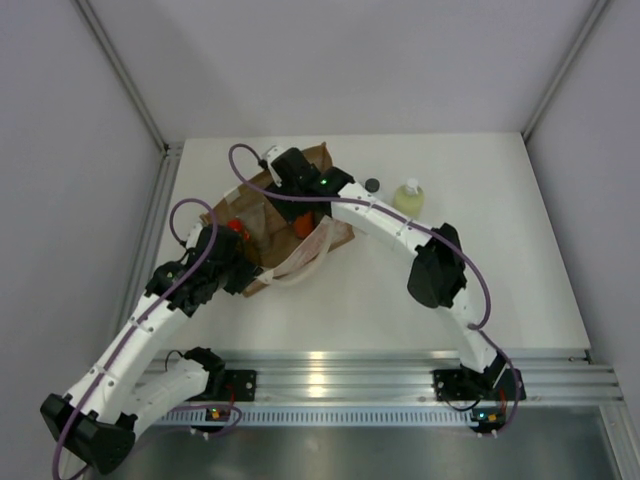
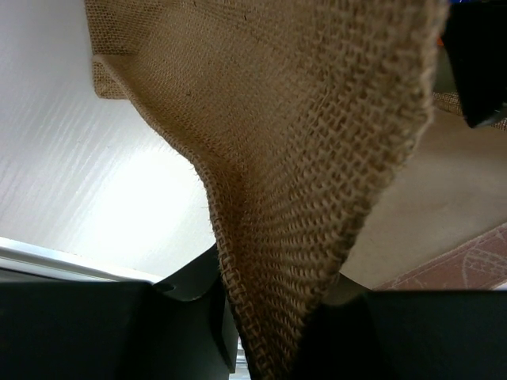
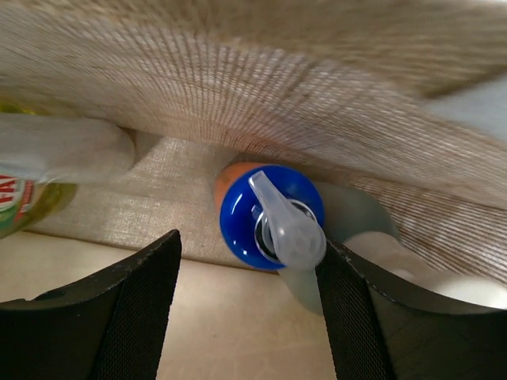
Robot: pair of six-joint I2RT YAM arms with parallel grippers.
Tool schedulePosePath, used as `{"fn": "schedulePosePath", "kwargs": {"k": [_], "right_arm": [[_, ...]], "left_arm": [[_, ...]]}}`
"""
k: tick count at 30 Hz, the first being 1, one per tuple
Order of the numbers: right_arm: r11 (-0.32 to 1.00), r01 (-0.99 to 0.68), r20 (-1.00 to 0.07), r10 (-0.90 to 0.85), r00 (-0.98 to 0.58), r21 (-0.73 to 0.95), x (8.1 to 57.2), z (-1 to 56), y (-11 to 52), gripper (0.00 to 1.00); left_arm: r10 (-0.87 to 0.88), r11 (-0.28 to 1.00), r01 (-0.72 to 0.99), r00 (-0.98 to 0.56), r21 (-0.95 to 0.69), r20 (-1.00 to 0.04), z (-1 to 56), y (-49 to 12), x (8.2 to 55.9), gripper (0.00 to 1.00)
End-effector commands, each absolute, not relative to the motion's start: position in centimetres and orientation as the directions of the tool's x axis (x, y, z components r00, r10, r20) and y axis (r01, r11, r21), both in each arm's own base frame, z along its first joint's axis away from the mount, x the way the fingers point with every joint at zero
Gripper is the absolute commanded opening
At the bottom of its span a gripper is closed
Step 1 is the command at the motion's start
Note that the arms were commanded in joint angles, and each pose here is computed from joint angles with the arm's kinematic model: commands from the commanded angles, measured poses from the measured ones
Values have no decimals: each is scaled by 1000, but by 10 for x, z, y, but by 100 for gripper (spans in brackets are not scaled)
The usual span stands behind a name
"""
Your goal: Take the personal care products out of the canvas bag
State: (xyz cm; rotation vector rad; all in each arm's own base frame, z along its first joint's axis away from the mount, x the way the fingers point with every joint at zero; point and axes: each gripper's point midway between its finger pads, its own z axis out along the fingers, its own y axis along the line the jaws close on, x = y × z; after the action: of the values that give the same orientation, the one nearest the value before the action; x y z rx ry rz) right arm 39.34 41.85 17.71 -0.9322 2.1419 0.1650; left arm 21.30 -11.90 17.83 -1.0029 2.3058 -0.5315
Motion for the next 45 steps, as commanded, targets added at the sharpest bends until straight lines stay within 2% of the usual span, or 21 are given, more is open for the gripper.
{"fn": "schedulePosePath", "kwargs": {"k": [1, 17, 19, 24, 28, 29, 30, 38, 45], "right_arm": [[720, -670, -712, -566, -416, -181, 406, 179, 419, 66], [726, -669, -658, -584, -476, -160, 413, 129, 416, 67], [737, -658, -663, -570, -485, -152, 415, 128, 415, 63], [751, -645, -698, -537, -473, -141, 421, 130, 417, 40], [770, -629, -723, -495, -482, -108, 421, 131, 419, 15], [765, -637, -726, -490, -482, -94, 419, 132, 422, 4], [762, -642, -740, -479, -473, -83, 418, 140, 423, 0], [769, -638, -838, -370, -402, -33, 416, 208, 427, 0], [763, -645, -865, -352, -358, -44, 410, 241, 421, 0]], "left_arm": [[-753, 643, -503, -555, -578, -354, 188, -120, 216, 28], [-751, 643, -499, -559, -581, -351, 188, -121, 215, 28], [-751, 643, -499, -559, -581, -351, 188, -121, 215, 28], [-751, 643, -497, -559, -582, -352, 189, -121, 215, 29], [-749, 645, -494, -560, -583, -354, 190, -121, 215, 29], [-749, 645, -493, -559, -584, -355, 190, -121, 215, 29], [-749, 645, -494, -559, -583, -355, 190, -120, 215, 29], [-761, 633, -500, -541, -591, -357, 192, -119, 216, 29], [-764, 631, -507, -536, -587, -358, 192, -118, 217, 31]]}}
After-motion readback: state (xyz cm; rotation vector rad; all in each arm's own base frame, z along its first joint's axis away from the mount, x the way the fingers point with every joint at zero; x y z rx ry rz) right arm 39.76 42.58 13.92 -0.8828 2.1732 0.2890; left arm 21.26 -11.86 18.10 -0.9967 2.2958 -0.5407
